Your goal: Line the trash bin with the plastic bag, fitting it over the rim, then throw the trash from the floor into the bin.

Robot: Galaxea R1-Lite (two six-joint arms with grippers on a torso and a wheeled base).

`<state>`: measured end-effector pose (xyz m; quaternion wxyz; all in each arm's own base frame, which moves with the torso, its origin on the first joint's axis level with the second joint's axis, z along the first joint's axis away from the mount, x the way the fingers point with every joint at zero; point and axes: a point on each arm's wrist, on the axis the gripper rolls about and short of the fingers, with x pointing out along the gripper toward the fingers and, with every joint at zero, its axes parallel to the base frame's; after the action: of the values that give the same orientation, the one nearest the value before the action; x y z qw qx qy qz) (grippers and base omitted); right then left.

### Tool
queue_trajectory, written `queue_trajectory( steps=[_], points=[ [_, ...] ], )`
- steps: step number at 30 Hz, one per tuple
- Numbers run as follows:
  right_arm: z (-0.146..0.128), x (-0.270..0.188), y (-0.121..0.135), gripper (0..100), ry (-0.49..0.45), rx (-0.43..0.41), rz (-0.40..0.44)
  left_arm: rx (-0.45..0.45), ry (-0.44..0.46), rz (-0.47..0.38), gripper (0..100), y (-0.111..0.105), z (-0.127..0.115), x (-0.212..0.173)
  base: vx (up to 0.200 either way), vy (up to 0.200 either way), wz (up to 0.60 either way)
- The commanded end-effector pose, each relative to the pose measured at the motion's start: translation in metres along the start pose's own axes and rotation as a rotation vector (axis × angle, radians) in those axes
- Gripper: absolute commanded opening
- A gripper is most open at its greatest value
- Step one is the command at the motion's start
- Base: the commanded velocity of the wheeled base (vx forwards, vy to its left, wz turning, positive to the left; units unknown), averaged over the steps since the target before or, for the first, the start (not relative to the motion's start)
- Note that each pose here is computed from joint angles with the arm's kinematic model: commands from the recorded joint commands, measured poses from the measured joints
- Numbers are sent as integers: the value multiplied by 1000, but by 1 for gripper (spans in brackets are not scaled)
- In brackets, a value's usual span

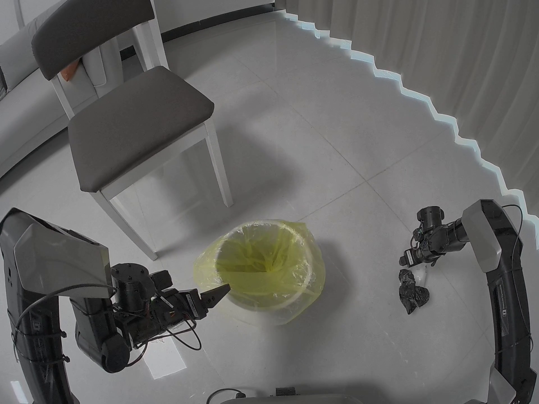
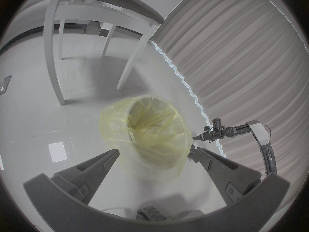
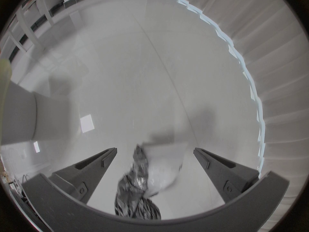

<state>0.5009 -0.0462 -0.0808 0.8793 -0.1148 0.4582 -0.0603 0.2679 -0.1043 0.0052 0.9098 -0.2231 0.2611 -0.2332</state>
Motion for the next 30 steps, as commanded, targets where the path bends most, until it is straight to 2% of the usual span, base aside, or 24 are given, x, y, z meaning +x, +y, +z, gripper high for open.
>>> queue_trajectory(
  steps=[1, 8, 15, 16, 17, 21, 26, 30],
  points=[
    [-12, -2, -5, 100, 43, -7, -1, 10, -18, -19, 100, -7, 2, -5, 0, 0, 0],
    [-8, -2, -6, 100, 45, -3, -10, 4, -5, -11, 100, -5, -1, -3, 0, 0, 0],
    [-8, 24, -3, 100, 42, -3, -49, 0, -7, -5, 100, -1, -1, 0, 0, 0, 0],
    [-21, 38, 3, 100, 132, -11, -28, -2, -3, -1, 100, -1, -2, -1, 0, 0, 0],
    [-28, 41, 5, 100, 173, -17, -19, -3, -2, 1, 100, 0, -2, 0, 0, 0, 0],
    [-44, 45, 9, 100, 276, -37, 3, -3, 1, 2, 100, 1, -3, 2, 0, 0, 0],
    [-66, 60, 18, 100, 345, -60, 18, -3, 0, 3, 100, 2, -3, 5, 0, 0, 0],
    [-70, 63, 20, 100, 348, -52, 24, -6, 2, 5, 100, 3, -4, 5, 0, 0, 0]
  ],
)
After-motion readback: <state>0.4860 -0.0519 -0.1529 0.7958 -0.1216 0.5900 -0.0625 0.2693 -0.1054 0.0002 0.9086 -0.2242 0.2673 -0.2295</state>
